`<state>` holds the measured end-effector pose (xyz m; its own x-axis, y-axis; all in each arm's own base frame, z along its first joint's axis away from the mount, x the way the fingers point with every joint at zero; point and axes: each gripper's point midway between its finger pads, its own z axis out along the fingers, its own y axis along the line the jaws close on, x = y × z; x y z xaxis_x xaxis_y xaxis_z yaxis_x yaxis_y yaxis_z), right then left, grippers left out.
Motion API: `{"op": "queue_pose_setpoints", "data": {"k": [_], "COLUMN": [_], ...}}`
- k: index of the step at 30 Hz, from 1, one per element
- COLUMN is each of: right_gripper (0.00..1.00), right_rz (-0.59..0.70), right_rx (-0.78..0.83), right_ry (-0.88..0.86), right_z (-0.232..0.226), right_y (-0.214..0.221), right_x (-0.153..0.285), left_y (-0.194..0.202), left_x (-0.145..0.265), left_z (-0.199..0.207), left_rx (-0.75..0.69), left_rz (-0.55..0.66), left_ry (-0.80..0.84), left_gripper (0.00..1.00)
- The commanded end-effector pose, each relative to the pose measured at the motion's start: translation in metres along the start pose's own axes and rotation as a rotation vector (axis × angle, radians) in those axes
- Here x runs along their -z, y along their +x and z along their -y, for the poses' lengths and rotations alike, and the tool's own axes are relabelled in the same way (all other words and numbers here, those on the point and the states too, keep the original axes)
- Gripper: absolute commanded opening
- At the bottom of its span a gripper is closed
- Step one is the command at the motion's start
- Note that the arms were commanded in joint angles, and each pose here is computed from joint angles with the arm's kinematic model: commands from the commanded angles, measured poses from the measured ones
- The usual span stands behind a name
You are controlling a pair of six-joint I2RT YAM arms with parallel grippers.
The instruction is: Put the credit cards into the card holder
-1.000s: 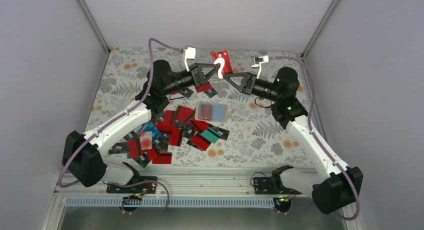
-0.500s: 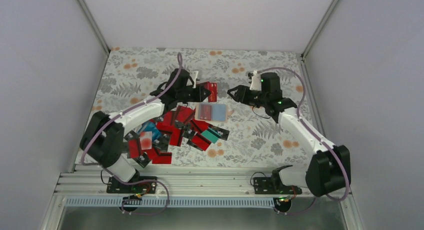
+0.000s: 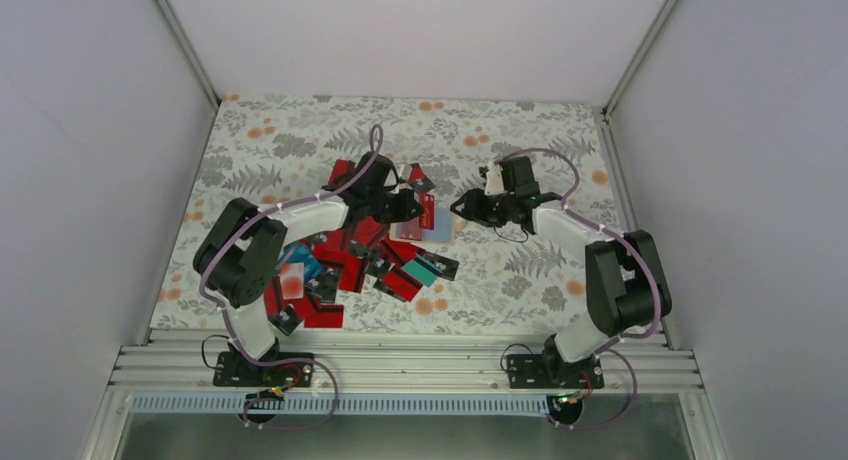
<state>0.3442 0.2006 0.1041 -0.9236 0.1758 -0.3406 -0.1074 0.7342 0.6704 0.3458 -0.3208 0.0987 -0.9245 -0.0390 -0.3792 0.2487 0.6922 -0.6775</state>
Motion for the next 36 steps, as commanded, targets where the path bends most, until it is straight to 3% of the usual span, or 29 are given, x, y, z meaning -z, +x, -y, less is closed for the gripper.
{"op": "queue_pose_setpoints", "data": {"k": [1,6,19,36], "right_gripper": [0.33,0.27,0.26,0.24], "right_rz": [0.008,-0.037,-0.104,-0.153], "right_rx": [0.018,-0.021,-0.095,-0.12], "right_ry": [-0.012,-0.016,0.096,0.111], "right_z": [0.006,0.018,0.062,0.077], "right_y": [-0.006,-0.001,0.027,0.05], "right_x": [-0.01,-0.029,-0.051,-0.056], "left_y": [-0.002,0.003,0.003,0.008], "left_x": [-0.009,-0.018,-0.027,-0.024], "left_z": [-0.004,-0.014,-0.024,-0.043], "left_rx": [0.039,0.056,0.13,0.256], "left_rz": [0.001,-0.025,-0.017,0.058], "left_ry": [0.004,-0.021,-0.042,-0.066], "left_gripper": [0.02,0.02,0.02,0.02]}}
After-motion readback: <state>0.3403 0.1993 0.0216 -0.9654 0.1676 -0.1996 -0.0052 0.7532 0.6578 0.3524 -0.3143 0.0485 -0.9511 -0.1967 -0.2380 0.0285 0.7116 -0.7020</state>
